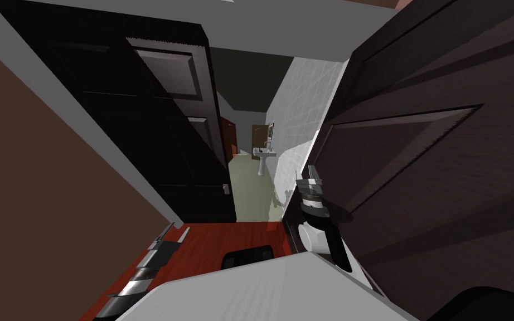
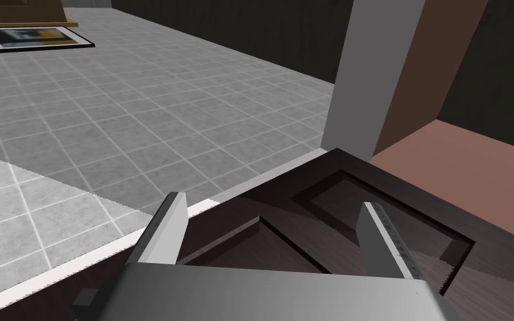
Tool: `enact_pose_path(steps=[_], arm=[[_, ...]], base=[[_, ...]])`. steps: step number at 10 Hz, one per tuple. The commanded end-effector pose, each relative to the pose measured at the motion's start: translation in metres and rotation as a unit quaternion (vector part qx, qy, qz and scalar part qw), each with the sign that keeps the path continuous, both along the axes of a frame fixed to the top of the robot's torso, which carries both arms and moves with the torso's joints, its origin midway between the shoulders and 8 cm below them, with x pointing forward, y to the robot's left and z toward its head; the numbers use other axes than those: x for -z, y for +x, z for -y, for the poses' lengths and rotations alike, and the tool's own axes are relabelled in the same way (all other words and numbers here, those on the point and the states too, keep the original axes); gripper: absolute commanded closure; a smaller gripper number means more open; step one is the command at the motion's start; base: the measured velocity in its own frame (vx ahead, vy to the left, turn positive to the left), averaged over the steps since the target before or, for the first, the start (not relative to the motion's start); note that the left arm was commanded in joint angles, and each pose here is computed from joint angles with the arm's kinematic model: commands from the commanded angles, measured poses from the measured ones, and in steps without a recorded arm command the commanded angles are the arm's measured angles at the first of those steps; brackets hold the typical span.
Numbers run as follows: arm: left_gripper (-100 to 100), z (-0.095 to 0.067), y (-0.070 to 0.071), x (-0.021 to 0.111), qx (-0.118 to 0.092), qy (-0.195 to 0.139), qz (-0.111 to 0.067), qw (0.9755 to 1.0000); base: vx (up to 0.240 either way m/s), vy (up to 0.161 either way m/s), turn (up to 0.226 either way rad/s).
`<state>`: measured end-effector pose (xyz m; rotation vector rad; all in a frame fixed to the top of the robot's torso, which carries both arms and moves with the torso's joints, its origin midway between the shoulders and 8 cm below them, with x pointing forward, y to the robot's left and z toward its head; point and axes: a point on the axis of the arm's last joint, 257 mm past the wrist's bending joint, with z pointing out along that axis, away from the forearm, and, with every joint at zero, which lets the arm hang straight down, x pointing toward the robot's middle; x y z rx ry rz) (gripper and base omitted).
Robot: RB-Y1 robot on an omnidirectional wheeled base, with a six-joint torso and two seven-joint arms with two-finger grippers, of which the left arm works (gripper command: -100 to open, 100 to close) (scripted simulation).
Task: Pull the door open
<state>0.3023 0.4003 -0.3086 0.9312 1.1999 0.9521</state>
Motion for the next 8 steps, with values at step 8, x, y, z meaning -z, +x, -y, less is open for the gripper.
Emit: enact_pose_path(steps=[8], arm=[[-100, 0.012, -0.023, 0.037, -0.004, 0.08, -0.025, 0.9965]], base=[[0.095, -0.036, -0.002]])
